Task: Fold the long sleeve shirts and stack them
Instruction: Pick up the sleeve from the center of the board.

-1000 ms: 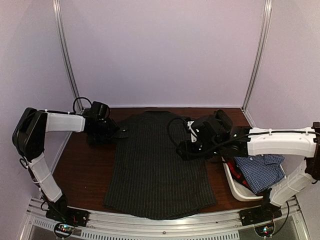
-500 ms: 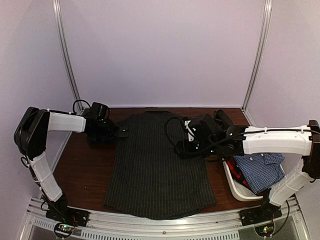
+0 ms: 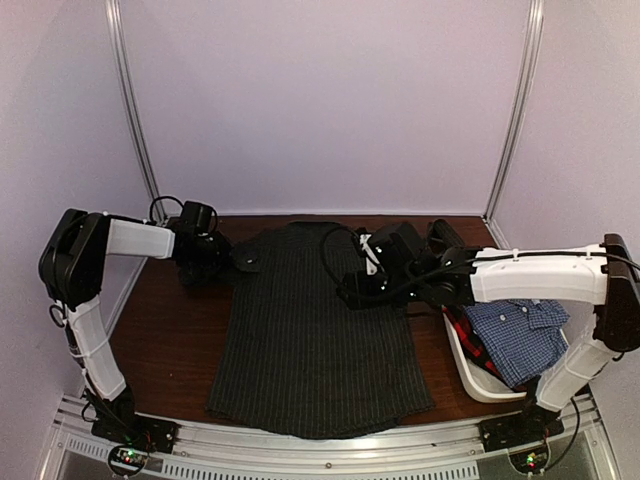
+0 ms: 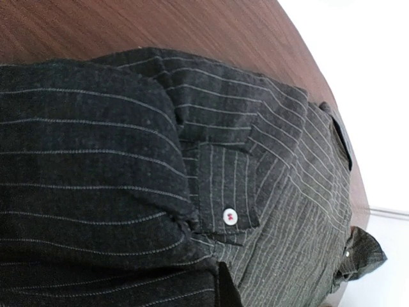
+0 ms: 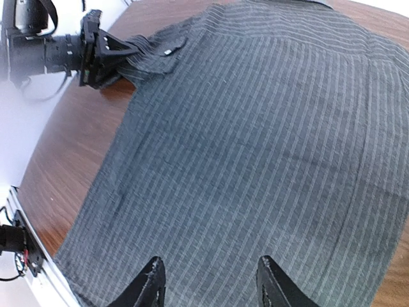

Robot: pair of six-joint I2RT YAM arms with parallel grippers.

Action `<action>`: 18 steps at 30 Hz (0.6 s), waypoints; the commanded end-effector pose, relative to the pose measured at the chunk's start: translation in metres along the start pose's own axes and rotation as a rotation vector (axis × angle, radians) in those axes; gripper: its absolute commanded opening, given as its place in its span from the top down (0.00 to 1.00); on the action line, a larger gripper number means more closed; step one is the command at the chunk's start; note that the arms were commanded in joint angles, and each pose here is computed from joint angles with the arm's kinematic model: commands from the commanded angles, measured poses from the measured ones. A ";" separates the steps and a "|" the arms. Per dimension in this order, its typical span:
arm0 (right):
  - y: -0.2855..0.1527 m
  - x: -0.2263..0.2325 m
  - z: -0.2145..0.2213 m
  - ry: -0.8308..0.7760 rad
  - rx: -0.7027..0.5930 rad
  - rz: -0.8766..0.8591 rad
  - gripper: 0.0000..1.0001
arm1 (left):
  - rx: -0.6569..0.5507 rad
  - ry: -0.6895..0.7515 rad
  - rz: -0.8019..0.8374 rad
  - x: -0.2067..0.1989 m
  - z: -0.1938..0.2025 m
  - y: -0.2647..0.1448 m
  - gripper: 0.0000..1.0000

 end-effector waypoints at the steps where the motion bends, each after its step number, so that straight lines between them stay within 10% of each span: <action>1: 0.008 0.024 -0.028 0.026 -0.049 -0.130 0.49 | -0.002 0.080 0.186 -0.029 -0.006 -0.022 1.00; 18: 0.089 0.072 -0.060 0.147 0.033 -0.453 0.25 | 0.060 0.185 0.505 -0.055 0.024 -0.084 1.00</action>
Point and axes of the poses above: each gripper's point midway between its finger pads, its own y axis out along the fingers, its own x axis along the line the jaws close on, z = x × y, the point moved 6 cm from there along -y, back along the fingers, and after that the axes turned 13 degrees about y, right-handed, at the moved point
